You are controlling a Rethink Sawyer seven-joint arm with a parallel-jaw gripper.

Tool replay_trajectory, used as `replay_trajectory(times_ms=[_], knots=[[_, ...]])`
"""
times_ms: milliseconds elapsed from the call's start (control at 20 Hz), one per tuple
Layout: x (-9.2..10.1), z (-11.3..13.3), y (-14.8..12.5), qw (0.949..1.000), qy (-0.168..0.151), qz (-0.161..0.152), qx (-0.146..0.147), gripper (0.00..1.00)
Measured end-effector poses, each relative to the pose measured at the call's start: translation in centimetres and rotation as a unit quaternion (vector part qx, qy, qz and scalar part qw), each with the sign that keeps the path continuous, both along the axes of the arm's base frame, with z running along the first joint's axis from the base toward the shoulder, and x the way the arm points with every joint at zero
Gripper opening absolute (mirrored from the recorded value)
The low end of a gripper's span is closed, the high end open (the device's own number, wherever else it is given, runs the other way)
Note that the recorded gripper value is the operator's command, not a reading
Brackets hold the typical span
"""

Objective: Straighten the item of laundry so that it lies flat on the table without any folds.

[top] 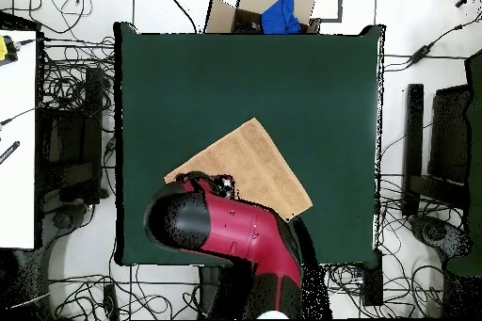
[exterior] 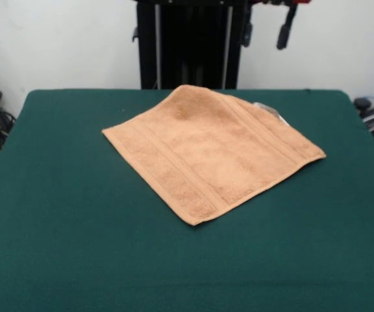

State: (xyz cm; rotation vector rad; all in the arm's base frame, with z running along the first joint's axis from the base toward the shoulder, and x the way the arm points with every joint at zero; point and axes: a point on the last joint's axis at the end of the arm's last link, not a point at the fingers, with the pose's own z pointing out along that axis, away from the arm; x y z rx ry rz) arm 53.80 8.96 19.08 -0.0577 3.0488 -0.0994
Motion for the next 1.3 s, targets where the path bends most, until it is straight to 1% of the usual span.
replay_trajectory(times_ms=[150,350,450,550,800,900,1150,1200,1300], knots=[[0.6,-0.6,-1.8,0.9998,-0.013,-0.014,-0.006,1.0],[1.2,-1.5,-3.6,0.9991,-0.029,-0.027,-0.013,1.0],[1.5,-2.0,-5.0,0.9984,-0.037,-0.039,-0.017,1.0],[1.6,-2.3,-5.6,0.9981,-0.04,-0.044,-0.019,1.0],[2.0,-3.3,-8.1,0.9965,-0.048,-0.064,-0.021,1.0],[2.1,-4.2,-9.1,0.996,-0.048,-0.072,-0.02,1.0],[2.0,-5.2,-9.8,0.9958,-0.043,-0.079,-0.018,1.0],[2.0,-5.6,-9.8,0.996,-0.039,-0.079,-0.014,0.0],[2.0,-5.8,-9.7,0.9961,-0.038,-0.079,-0.013,0.0]])
